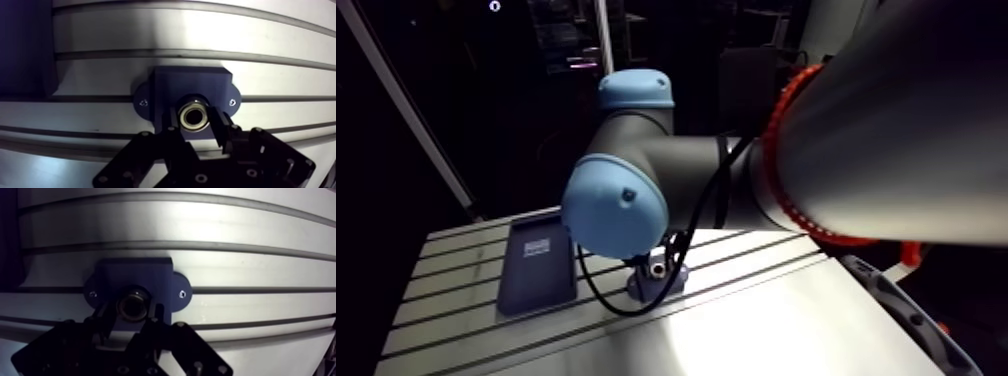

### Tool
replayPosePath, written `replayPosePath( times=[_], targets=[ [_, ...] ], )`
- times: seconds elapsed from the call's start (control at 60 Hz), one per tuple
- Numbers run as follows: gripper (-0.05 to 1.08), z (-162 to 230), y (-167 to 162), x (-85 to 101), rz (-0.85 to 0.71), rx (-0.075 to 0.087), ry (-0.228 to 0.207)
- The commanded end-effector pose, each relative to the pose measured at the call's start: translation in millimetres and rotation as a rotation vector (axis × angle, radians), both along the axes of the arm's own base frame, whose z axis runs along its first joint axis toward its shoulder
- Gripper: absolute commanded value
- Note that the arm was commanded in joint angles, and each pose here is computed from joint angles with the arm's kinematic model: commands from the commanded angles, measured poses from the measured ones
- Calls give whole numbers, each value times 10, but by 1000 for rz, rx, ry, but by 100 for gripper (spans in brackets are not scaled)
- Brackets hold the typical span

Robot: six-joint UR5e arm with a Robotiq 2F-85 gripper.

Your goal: Pick up the bearing and press it into the housing until flush.

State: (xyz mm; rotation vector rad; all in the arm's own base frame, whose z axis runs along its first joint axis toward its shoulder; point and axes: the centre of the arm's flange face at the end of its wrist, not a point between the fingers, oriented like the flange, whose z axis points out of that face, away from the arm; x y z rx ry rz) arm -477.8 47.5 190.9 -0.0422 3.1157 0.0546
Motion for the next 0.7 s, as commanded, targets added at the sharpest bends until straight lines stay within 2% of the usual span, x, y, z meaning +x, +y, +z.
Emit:
replayPosePath(
  times=[0.017, 0.7],
  targets=[
    [62, 6, 2, -6, 2, 1, 1],
    [62, -6, 0, 0, -1, 0, -1]
  ],
)
